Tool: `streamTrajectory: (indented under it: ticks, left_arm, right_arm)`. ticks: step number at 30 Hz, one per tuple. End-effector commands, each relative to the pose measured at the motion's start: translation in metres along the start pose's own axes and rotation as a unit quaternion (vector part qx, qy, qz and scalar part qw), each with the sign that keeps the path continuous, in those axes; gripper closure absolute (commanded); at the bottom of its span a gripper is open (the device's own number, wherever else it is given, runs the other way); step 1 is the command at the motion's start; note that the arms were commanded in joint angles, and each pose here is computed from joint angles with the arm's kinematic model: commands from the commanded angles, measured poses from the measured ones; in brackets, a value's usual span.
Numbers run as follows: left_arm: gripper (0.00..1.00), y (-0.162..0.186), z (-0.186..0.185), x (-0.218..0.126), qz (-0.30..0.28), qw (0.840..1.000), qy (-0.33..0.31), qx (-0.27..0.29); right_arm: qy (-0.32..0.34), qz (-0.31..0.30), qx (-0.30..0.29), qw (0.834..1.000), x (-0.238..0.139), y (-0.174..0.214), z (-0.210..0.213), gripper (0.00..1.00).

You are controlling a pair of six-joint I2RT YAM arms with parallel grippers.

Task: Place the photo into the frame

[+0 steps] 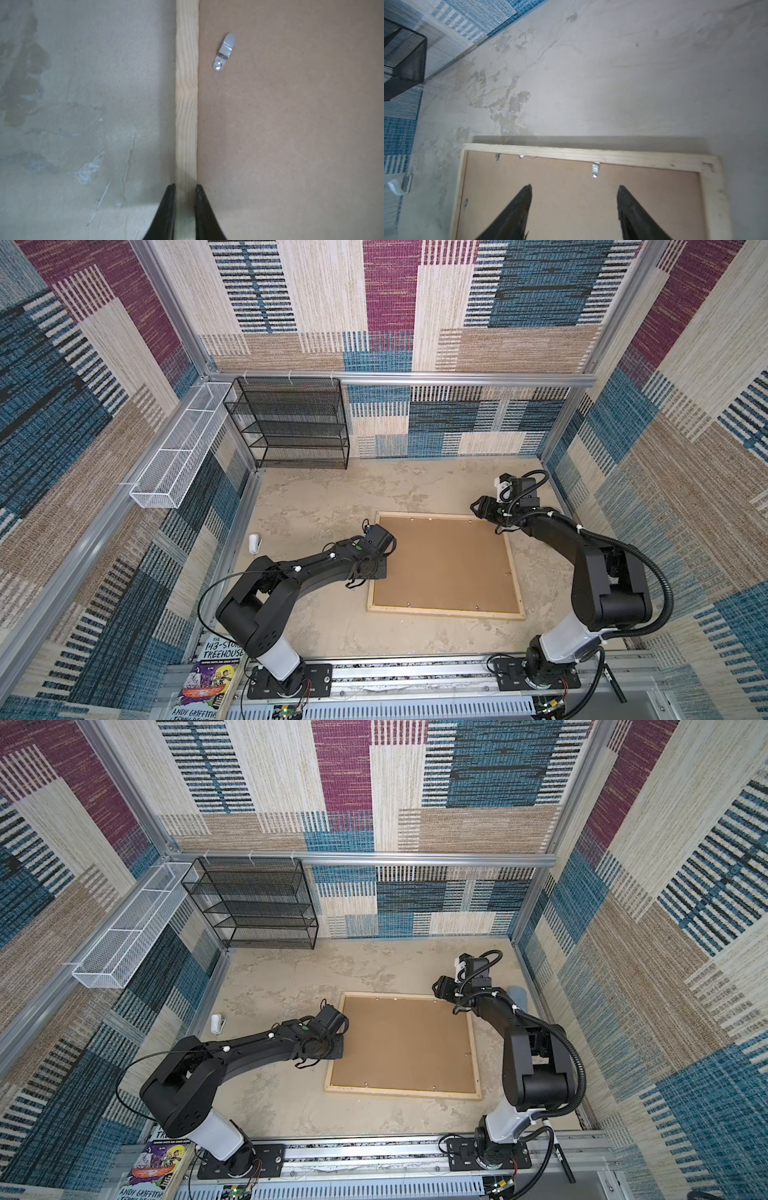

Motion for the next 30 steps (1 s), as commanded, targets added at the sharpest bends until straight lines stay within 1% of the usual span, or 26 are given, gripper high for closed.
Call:
streamTrajectory:
  ticks: [1,5,10,18,24,30]
  left_arm:
    - [0.83,0.014,0.009,0.008,0.041,0.998,-0.026,0.027]
    - [0.84,0.013,0.009,0.010,0.049,0.998,-0.034,0.016]
    - [0.85,0.013,0.012,0.010,0.043,0.998,-0.044,0.004]
    - [0.86,0.010,0.011,0.012,0.038,0.998,-0.042,0.010]
    - [0.87,0.007,0.008,0.011,0.030,0.999,-0.032,0.013]
    - [0.87,0.006,0.007,0.010,0.028,0.999,-0.028,0.018]
  right_arm:
    - [-0.104,0.032,-0.007,0.994,0.012,0.016,0.040,0.33]
    - [-0.155,0.103,-0.015,0.982,0.045,0.061,0.079,0.34]
    - [-0.200,0.175,-0.013,0.964,0.074,0.105,0.111,0.34]
    - [-0.235,0.228,-0.025,0.945,0.095,0.138,0.147,0.34]
    - [-0.234,0.258,-0.024,0.937,0.114,0.155,0.157,0.34]
    - [-0.253,0.292,-0.025,0.922,0.127,0.176,0.173,0.34]
Point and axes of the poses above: each gripper's point midway between its finger pads, its own x axis out along the fingers, its own z axis along the line the jaws close on, y = z × x, the point moved 4 cm from there along -x, back along the fingers, and after that the axes turned 7 degrees about x, right-handed, at the moved point
